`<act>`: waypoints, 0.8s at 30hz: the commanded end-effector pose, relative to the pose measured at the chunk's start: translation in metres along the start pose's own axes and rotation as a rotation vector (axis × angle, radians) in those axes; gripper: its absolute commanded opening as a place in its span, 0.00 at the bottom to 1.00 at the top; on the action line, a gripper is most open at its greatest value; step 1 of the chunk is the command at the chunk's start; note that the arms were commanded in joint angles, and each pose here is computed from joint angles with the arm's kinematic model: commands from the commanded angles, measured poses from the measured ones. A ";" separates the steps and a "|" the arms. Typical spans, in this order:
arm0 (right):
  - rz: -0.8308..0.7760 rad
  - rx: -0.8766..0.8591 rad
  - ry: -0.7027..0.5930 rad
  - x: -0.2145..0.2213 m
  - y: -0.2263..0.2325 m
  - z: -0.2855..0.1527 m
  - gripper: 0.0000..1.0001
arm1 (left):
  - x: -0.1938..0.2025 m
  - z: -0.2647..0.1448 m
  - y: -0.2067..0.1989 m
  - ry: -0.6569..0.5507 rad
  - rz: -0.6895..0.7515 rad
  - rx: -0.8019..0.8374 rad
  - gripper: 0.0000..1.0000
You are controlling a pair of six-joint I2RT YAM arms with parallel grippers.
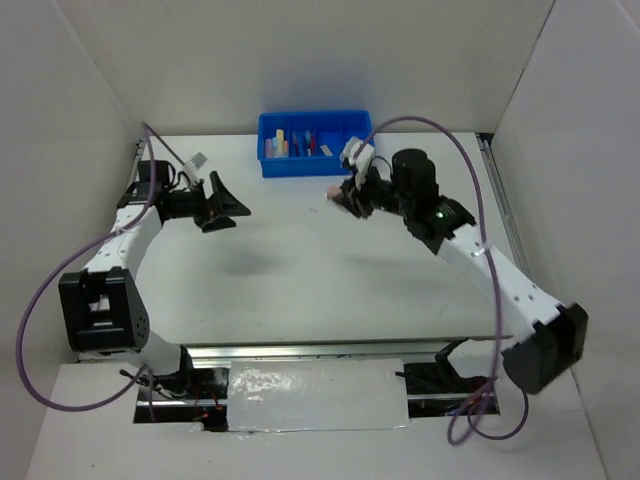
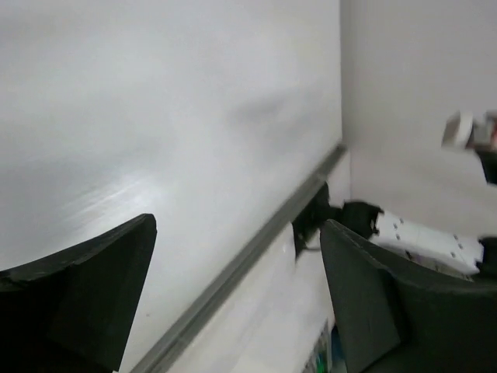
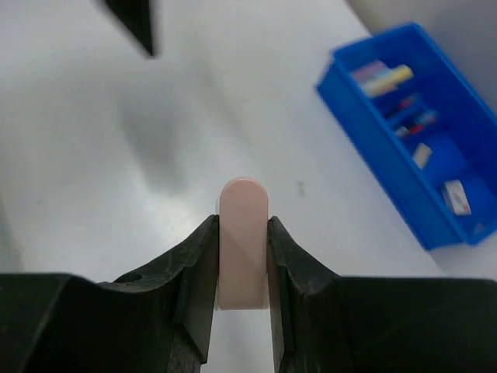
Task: Sort the stationery into containers
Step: Place the stapler in the storage box.
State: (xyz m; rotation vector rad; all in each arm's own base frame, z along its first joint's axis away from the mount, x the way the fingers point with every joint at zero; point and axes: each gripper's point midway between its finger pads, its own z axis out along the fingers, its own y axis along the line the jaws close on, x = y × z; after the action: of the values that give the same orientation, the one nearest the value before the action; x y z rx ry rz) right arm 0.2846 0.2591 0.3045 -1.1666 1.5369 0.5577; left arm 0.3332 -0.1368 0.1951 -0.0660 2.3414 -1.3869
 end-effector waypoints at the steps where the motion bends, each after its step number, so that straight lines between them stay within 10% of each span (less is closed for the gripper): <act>1: 0.252 0.374 -0.159 -0.012 -0.110 0.032 0.00 | -0.015 -0.033 -0.011 -0.138 0.124 -0.082 0.99; 13: 0.701 0.777 -0.213 0.025 -0.349 0.122 0.00 | 0.004 -0.060 -0.036 -0.243 0.327 -0.182 0.99; 24: 0.596 0.854 -0.129 0.127 -0.363 0.184 0.00 | 0.030 -0.055 -0.042 -0.246 0.310 -0.179 0.99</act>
State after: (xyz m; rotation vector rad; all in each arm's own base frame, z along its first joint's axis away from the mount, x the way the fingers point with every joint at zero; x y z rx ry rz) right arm 0.6907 0.2050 0.1844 -0.0073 1.8399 0.2855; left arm 0.2798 -0.1175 0.2394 0.0823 2.1753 -0.9518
